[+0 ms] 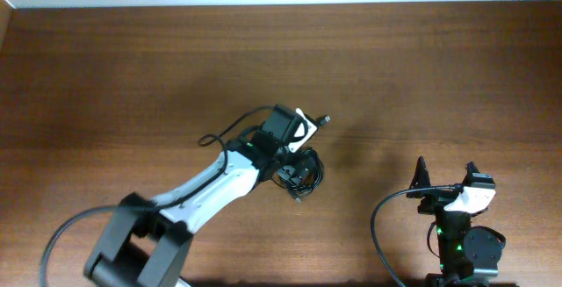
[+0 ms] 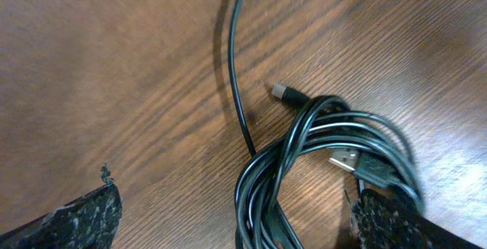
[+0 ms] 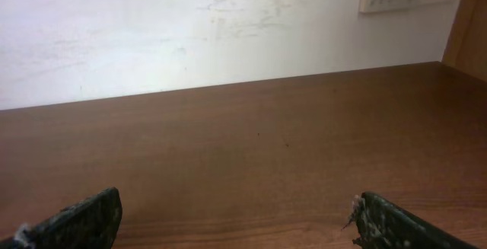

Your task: Untangle cables

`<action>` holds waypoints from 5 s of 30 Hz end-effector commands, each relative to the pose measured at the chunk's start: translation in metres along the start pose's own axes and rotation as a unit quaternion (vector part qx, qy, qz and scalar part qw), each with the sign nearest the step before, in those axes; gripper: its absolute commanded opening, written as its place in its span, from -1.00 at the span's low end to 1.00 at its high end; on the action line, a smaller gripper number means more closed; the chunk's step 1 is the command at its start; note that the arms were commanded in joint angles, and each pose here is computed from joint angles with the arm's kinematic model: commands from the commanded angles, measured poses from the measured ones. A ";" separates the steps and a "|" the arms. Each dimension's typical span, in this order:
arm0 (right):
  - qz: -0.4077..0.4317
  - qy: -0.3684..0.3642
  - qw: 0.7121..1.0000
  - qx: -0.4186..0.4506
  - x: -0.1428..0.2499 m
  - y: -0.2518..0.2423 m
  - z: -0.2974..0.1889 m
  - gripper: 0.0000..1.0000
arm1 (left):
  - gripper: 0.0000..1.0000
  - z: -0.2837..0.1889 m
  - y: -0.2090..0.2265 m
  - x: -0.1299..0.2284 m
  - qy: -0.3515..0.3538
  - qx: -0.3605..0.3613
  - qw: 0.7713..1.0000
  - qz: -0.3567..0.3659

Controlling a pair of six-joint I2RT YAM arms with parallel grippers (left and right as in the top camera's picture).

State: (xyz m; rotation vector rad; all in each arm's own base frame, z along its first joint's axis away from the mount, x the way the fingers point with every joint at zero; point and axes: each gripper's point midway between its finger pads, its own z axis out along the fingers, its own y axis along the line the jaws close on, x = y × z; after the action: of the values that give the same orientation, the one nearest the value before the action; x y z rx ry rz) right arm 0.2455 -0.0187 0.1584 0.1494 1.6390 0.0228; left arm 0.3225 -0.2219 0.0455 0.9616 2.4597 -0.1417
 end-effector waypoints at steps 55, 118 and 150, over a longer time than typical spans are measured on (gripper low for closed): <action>0.002 0.003 1.000 0.001 0.003 0.000 0.000 0.97 | 0.98 -0.042 0.019 0.014 0.080 -0.076 0.946 -0.305; 0.340 0.323 0.803 -0.367 0.041 0.140 -0.028 0.65 | 0.98 0.022 0.022 0.006 0.114 0.041 0.992 -0.043; 0.190 0.489 0.845 -0.106 0.086 0.068 -0.005 0.69 | -0.34 0.003 -0.018 0.026 0.073 0.074 0.766 -0.635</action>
State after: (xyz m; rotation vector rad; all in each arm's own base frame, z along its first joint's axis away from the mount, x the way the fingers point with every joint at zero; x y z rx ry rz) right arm 0.2358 0.0600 0.0759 0.3436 2.5957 0.6975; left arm 0.2912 -0.2155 0.0190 -0.8692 2.8367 -0.6565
